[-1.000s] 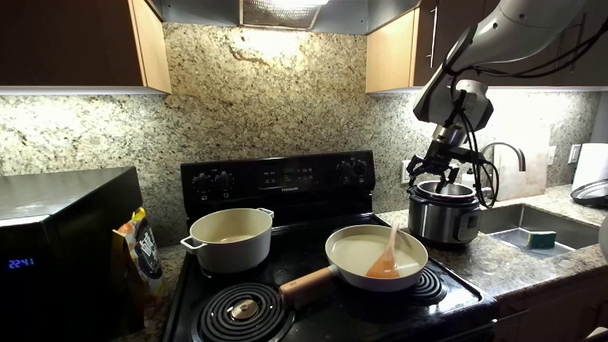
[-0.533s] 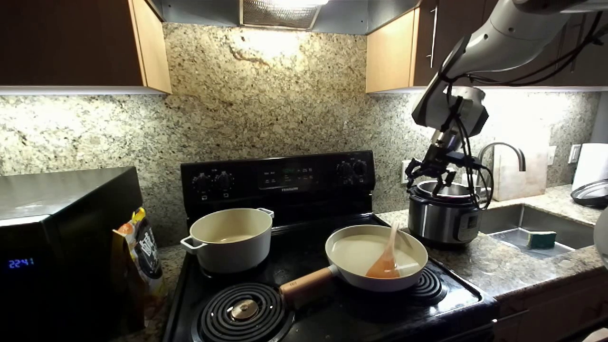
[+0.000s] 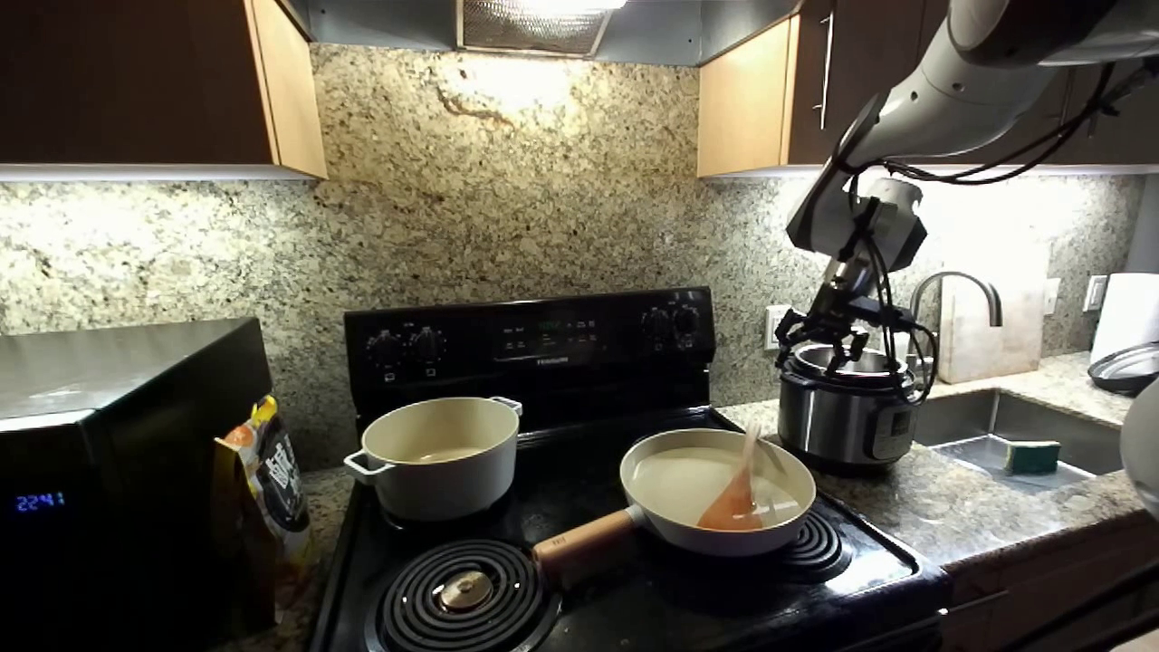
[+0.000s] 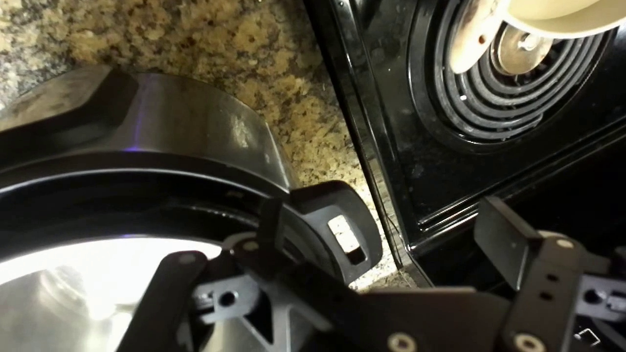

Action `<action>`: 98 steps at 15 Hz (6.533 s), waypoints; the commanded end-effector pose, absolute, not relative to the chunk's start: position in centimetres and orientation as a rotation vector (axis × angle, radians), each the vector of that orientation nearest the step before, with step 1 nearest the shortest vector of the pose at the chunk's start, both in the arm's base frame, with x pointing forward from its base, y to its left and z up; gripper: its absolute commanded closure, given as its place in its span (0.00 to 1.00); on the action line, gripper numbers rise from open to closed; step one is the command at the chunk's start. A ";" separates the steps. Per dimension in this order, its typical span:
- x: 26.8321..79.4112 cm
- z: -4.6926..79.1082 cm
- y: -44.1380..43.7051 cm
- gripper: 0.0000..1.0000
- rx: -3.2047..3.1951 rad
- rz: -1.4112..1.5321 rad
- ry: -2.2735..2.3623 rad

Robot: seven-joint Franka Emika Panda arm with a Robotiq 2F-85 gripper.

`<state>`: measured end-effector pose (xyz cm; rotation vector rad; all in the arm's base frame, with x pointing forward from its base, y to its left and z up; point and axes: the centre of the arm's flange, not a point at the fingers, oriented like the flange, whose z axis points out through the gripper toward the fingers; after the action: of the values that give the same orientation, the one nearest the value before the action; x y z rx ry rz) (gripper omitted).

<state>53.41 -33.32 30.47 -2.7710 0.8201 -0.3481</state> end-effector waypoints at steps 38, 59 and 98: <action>54.2 25.1 -14.4 0.00 -2.628 -0.436 1.133; 49.6 23.3 -14.4 0.00 -2.463 -0.492 1.338; 49.7 23.7 -14.9 0.00 -2.404 -0.498 1.434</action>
<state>49.71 -14.86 23.70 -2.4041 1.4343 -0.4980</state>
